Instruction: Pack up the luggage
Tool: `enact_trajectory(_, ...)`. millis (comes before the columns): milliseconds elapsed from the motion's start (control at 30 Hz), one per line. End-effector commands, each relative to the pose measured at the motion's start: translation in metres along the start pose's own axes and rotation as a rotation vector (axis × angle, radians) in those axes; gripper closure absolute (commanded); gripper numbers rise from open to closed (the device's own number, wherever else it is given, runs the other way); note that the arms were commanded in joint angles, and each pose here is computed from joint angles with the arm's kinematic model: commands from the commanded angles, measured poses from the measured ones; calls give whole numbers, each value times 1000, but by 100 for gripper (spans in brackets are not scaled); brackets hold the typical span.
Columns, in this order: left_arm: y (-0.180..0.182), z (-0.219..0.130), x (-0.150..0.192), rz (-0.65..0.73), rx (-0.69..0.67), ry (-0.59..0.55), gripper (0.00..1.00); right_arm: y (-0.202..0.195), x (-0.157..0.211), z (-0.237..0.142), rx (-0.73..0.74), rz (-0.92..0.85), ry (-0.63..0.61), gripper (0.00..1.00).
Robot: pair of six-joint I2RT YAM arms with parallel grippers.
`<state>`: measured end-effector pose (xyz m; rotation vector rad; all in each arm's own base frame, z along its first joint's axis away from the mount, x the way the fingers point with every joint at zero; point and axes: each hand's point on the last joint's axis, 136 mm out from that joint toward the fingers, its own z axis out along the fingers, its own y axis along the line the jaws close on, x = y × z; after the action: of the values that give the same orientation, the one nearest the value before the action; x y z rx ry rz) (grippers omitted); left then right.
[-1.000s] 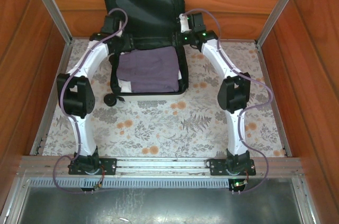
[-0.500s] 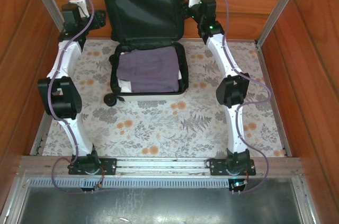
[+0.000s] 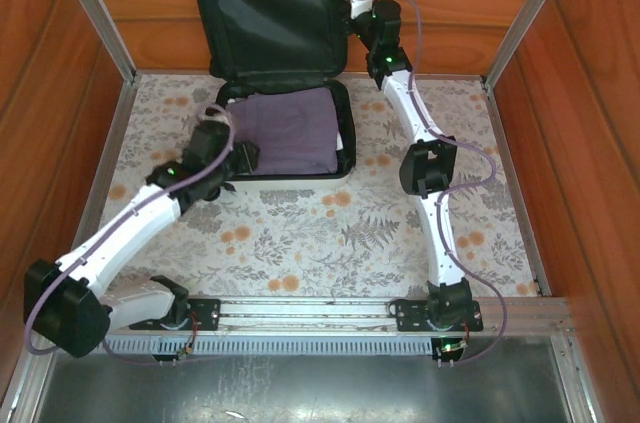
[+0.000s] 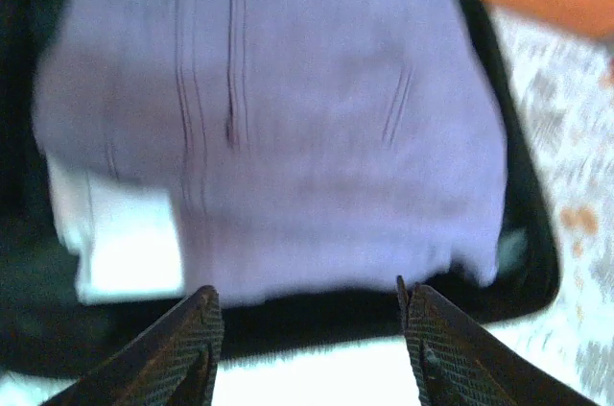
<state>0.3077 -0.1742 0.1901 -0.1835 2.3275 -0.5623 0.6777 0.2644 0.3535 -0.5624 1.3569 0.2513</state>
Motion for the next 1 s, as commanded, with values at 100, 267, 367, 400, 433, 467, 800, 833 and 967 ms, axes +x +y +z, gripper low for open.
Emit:
enact_trajectory(100, 45, 21, 79, -407, -160, 38, 63, -7, -17, 1, 15, -23, -101, 81)
enact_trajectory(267, 40, 59, 113, -527, -128, 49, 74, -9, -16, 1, 33, -28, -102, 100)
enact_trajectory(367, 28, 80, 113, -545, -131, 51, 75, -5, -14, 0, 21, -32, -95, 100)
enact_trajectory(400, 20, 88, 107, -543, -112, 42, 75, -1, -15, -2, 10, -40, -97, 100)
enact_trajectory(433, 13, 94, 104, -539, -97, 36, 75, 1, -19, -3, 6, -49, -107, 100)
enact_trajectory(467, 5, 100, 99, -534, -79, 28, 75, 5, -21, -5, -5, -59, -120, 100)
enact_trajectory(800, 14, 154, 116, -732, -49, -34, 78, 38, -22, -24, -63, -91, -155, 100)
enact_trajectory(833, 12, 156, 113, -734, -40, -47, 78, 41, -21, -28, -63, -92, -154, 100)
enact_trajectory(967, 5, 163, 96, -711, -19, -101, 78, 50, -19, -55, -38, -86, -147, 100)
